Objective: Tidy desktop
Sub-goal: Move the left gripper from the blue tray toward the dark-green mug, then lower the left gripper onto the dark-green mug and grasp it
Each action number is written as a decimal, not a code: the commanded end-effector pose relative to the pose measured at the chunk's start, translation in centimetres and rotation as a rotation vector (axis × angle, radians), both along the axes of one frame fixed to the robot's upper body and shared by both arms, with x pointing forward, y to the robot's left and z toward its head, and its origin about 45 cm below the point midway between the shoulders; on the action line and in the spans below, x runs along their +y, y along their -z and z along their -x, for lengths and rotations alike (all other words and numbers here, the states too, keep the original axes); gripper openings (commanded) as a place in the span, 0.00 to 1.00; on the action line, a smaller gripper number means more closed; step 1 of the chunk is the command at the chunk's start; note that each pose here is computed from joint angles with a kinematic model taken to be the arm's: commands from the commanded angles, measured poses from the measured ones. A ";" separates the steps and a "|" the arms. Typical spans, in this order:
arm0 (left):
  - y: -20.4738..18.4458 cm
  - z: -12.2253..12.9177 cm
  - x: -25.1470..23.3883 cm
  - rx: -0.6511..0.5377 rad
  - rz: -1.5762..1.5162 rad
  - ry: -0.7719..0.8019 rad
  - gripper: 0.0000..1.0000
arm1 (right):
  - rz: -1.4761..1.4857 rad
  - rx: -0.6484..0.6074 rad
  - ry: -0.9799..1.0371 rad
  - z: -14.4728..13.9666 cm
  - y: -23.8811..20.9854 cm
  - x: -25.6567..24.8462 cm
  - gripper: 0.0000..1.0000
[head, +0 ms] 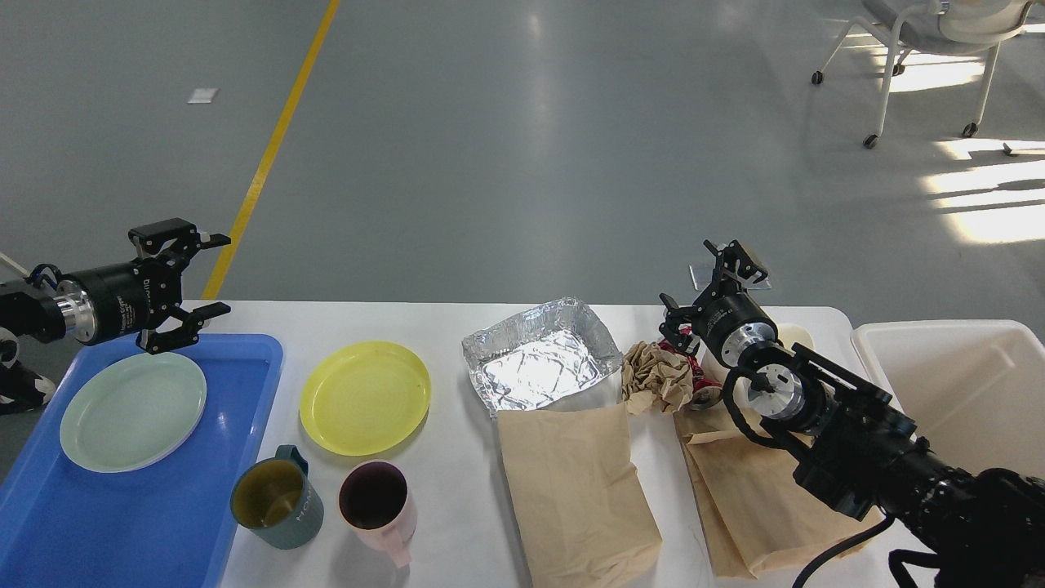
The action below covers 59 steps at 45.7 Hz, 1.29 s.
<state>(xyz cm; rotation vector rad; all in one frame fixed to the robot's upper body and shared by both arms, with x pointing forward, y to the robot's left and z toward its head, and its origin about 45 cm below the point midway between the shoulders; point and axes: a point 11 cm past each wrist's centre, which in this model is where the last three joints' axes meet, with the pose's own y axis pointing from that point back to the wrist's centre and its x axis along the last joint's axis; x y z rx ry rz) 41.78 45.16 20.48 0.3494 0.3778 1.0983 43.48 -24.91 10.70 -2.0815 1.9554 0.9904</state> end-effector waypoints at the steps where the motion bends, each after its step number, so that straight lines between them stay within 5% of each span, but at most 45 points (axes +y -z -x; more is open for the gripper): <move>1: -0.7 -0.4 0.0 0.090 -0.214 0.116 0.97 | 0.000 0.000 0.000 0.0 0.0 0.0 1.00; 12: -2.8 -1.1 -2.4 0.272 -0.523 0.424 0.97 | 0.000 0.000 0.000 0.0 0.0 0.0 1.00; 25: -5.3 -2.6 -3.8 0.396 -0.889 0.603 0.97 | 0.000 0.000 0.000 0.0 0.0 0.0 1.00; 47: -3.6 -1.7 -7.3 0.536 -1.043 0.800 0.97 | 0.001 0.000 -0.001 0.0 0.0 0.0 1.00; 59: 1.9 3.5 -10.4 0.686 -0.894 0.966 0.97 | 0.000 0.000 0.000 0.0 0.0 0.0 1.00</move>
